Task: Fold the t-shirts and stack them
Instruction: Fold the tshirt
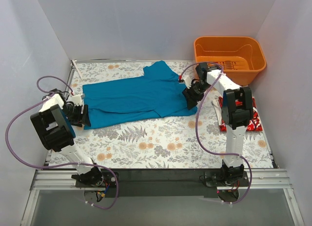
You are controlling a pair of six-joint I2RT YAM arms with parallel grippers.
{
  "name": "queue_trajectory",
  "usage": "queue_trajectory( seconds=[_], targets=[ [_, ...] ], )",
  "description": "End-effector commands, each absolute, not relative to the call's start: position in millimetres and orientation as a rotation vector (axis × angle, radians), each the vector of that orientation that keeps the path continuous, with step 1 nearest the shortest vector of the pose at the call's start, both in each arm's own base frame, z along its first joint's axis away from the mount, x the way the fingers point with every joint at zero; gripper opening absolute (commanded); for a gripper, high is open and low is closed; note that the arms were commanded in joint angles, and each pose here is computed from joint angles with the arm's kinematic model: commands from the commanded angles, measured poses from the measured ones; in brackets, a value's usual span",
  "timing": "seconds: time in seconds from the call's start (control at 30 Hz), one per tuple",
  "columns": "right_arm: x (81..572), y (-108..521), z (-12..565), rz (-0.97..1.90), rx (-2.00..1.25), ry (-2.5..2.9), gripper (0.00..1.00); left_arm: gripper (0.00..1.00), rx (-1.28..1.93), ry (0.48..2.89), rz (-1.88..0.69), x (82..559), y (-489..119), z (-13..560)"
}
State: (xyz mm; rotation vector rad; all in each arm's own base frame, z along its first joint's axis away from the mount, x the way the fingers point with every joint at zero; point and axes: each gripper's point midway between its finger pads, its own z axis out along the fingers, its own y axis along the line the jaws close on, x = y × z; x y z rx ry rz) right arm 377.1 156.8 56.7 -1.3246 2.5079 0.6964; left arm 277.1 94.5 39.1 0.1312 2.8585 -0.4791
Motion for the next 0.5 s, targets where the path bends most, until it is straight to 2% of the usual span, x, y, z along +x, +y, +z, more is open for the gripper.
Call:
queue_trajectory(
  seconds=[0.0, 0.07, 0.17, 0.37, 0.4, 0.47],
  targets=[
    [367, 155, 43, 0.707, -1.322, 2.549, 0.62, 0.59, 0.104, 2.834, -0.452, 286, 98, 39],
    [365, 153, 38, 0.699, -1.331, 2.553, 0.62, 0.59, 0.091, 2.833, -0.458, 286, 97, 38],
    [362, 151, 33, 0.686, -1.348, 2.564, 0.56, 0.58, 0.075, 2.833, -0.458, 287, 97, 34],
    [354, 145, 27, 0.676, -1.386, 2.570, 0.35, 0.52, 0.039, 2.836, -0.489, 288, 94, 30],
    [355, 145, 27, 0.668, -1.387, 2.569, 0.28, 0.51, 0.039, 2.841, -0.497, 287, 93, 29],
    [354, 145, 27, 0.668, -1.393, 2.567, 0.22, 0.48, 0.040, 2.841, -0.491, 288, 95, 28]
  ],
)
